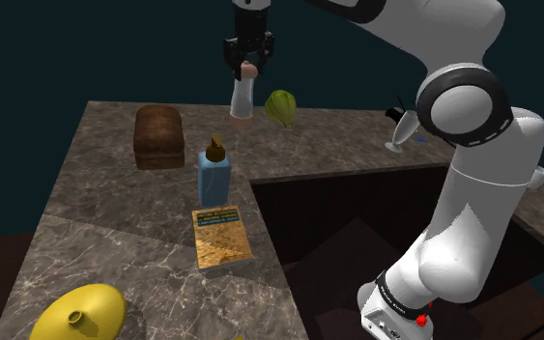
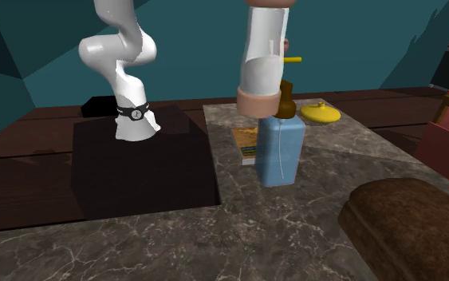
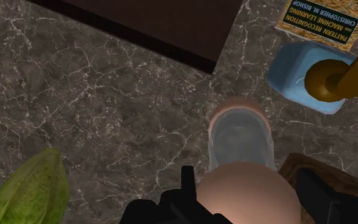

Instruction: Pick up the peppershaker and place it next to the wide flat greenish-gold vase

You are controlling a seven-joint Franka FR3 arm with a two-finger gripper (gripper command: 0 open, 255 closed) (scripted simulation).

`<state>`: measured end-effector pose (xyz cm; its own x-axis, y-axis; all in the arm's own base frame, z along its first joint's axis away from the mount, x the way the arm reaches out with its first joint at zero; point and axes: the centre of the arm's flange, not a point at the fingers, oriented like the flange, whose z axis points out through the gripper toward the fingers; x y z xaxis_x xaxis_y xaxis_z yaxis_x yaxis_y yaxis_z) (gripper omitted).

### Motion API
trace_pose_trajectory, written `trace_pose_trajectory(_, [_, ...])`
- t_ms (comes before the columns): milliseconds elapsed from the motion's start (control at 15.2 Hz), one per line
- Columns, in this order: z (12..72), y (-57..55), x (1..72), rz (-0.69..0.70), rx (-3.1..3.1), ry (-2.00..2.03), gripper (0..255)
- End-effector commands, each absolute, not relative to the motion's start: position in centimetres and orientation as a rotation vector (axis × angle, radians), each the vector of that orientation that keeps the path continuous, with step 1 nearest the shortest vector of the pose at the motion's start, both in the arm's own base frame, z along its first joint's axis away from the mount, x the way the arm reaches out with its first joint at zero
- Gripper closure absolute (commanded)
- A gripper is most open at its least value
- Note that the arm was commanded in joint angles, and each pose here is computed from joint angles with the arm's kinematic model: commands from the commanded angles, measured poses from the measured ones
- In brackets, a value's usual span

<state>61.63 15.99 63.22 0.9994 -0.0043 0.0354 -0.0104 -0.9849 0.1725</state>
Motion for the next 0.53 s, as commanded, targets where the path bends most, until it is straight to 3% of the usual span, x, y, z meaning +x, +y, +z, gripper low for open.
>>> trace_pose_trajectory(0, [62.5,18.3,60.5,0.053,2.967,-0.013,255])
trace_pose_trajectory(462, [59.9,26.7,57.6,0.053,2.967,-0.013,255])
